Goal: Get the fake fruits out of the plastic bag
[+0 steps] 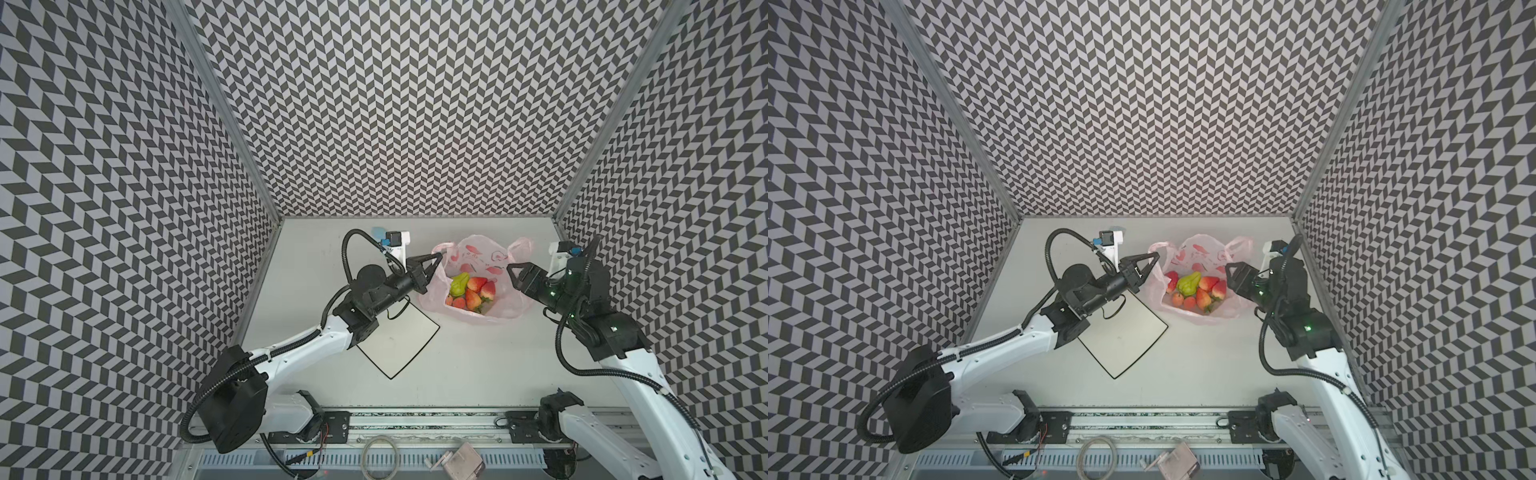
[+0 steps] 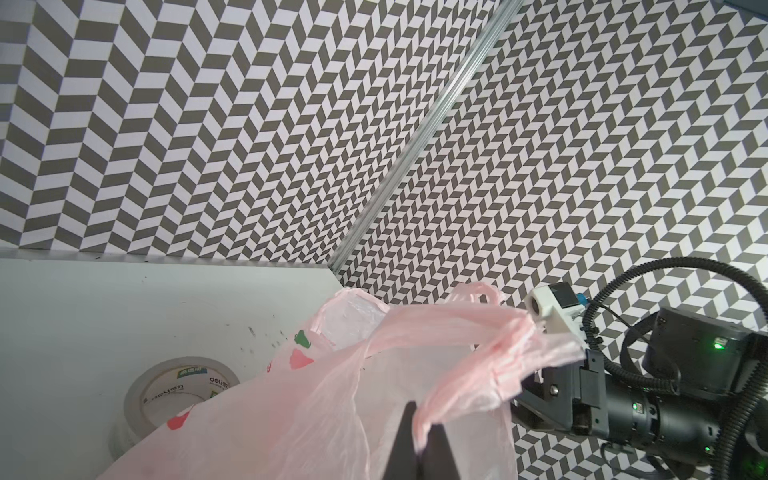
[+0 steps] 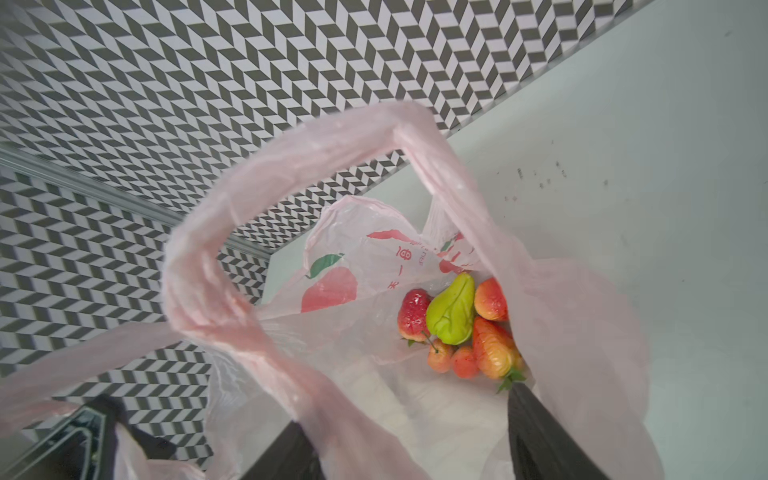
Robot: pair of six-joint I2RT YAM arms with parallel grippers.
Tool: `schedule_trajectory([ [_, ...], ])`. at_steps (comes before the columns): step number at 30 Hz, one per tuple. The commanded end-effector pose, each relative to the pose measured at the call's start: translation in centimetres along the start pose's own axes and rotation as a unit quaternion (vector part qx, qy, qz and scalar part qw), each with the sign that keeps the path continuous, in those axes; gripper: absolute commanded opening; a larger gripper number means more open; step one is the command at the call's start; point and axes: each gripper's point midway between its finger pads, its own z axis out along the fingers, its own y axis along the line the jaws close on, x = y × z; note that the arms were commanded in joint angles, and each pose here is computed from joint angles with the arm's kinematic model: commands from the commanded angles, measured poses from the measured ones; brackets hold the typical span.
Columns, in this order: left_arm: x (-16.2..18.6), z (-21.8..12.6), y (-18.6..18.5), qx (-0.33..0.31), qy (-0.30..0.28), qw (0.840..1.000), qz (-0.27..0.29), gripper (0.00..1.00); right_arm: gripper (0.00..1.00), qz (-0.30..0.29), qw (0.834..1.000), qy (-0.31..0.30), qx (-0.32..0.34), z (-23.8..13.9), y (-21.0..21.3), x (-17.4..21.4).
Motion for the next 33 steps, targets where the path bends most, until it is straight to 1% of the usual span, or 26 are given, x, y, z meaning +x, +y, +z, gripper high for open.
schedule_trajectory([
  [1, -0.7, -0.4, -0.1, -0.009, -0.025, 1.0, 0.001, 0.0, 0.78, -0.028, 0.996, -0.068, 0.049, -3.8, 0.4, -4.4],
  [5, -0.1, -0.6, 0.0, -0.011, -0.026, 1.0, -0.01, 0.0, 0.79, -0.071, 0.984, -0.146, 0.071, -8.3, 2.9, -10.1],
  [7, 0.1, -0.7, -0.1, -0.009, -0.026, 1.0, -0.012, 0.0, 0.77, -0.097, 0.979, -0.17, 0.051, -10.0, 5.2, -12.5],
  [8, 0.2, -0.6, -0.2, -0.008, -0.024, 1.0, -0.012, 0.0, 0.75, -0.108, 0.979, -0.172, 0.034, -10.3, 6.4, -13.2],
  [9, 0.4, -0.6, -0.3, -0.007, -0.024, 1.0, -0.012, 0.0, 0.71, -0.124, 0.978, -0.166, 0.01, -10.3, 7.9, -13.6],
  [10, 0.3, -0.6, -0.3, -0.007, -0.025, 1.0, -0.011, 0.0, 0.64, -0.141, 0.979, -0.146, -0.03, -10.0, 9.7, -13.4],
  [12, 0.3, -0.6, -0.4, -0.007, -0.026, 1.0, -0.011, 0.0, 0.53, -0.152, 0.981, -0.092, -0.08, -8.4, 11.9, -12.3],
  [13, 0.3, -0.7, -0.3, -0.009, -0.028, 1.0, -0.011, 0.0, 0.46, -0.152, 0.982, -0.057, -0.098, -7.1, 12.6, -11.3],
  [14, 0.3, -0.7, -0.3, -0.01, -0.028, 0.999, -0.011, 0.0, 0.43, -0.154, 0.982, -0.031, -0.108, -6.4, 13.2, -10.4],
  [16, 0.1, -0.8, -0.3, -0.014, -0.032, 0.999, -0.012, 0.0, 0.39, -0.171, 0.979, 0.022, -0.109, -3.9, 14.2, -7.4],
  [18, -0.2, -0.9, -0.1, -0.02, -0.036, 0.999, -0.013, 0.0, 0.37, -0.191, 0.974, 0.062, -0.108, -2.0, 14.8, -4.3],
  [22, -0.1, -0.8, 0.1, -0.026, -0.038, 0.999, -0.02, 0.0, 0.36, -0.192, 0.967, 0.145, -0.08, 2.2, 12.8, 1.8],
  [25, -0.1, -0.8, 0.1, -0.029, -0.039, 0.999, -0.022, 0.0, 0.36, -0.195, 0.965, 0.172, -0.03, 5.0, 9.8, 4.9],
  [28, -0.3, -0.9, 0.2, -0.035, -0.044, 0.998, -0.024, 0.0, 0.38, -0.19, 0.965, 0.173, 0.056, 7.3, 5.4, 6.3],
  [30, -0.3, -1.0, 0.5, -0.042, -0.047, 0.998, -0.031, 0.0, 0.38, -0.18, 0.963, 0.163, 0.119, 8.3, 2.5, 6.7],
  [33, -0.4, -1.2, 1.0, -0.056, -0.053, 0.996, -0.044, 0.0, 0.37, -0.172, 0.957, 0.163, 0.167, 9.5, -0.9, 7.6],
])
